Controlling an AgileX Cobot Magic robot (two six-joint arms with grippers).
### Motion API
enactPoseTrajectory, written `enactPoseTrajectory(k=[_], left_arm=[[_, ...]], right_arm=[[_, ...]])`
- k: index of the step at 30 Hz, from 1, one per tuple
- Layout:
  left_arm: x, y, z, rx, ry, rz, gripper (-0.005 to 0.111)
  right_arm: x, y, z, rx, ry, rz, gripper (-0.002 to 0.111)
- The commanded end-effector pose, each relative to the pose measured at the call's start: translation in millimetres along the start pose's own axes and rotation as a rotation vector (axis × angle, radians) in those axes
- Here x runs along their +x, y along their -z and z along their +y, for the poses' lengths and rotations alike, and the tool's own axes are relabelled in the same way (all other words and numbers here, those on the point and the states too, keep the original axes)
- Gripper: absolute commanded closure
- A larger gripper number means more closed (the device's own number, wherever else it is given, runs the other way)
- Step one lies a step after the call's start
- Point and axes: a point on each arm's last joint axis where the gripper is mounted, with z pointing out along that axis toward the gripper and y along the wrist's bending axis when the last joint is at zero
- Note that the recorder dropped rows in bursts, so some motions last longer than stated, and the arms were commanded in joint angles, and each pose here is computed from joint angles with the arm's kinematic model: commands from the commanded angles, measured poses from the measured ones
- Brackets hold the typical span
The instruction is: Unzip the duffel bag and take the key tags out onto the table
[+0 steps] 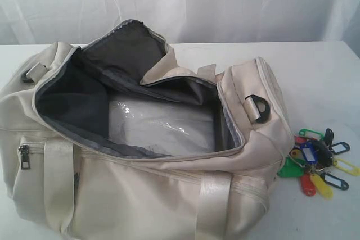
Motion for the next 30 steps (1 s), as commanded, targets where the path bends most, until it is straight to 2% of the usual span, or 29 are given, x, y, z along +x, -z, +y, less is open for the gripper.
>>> enactPoseTrajectory(k=[1, 17, 22, 26, 30], left_arm=[[1, 0, 0.0, -0.003, 0.013, -0.001, 0.107], [1, 0, 0.0, -0.003, 0.013, -0.001, 0.107], [1, 0, 0.0, -0.003, 0.013, -0.001, 0.107], [1, 0, 0.0, -0.003, 0.013, -0.001, 0.107], [1, 0, 0.0, -0.003, 0.013, -0.001, 0.107]], right_arm=[[1, 1, -1, 0.012, 0.019, -0.002, 0.108], [1, 1, -1, 0.012, 0.019, -0.002, 0.108], [-5, 12, -6, 0.058, 0.001, -0.078, 0.108], [12, 17, 0, 0.045, 0.015, -0.059, 0.108], [30, 16, -3, 0.105, -0.001, -0.012, 0.108]])
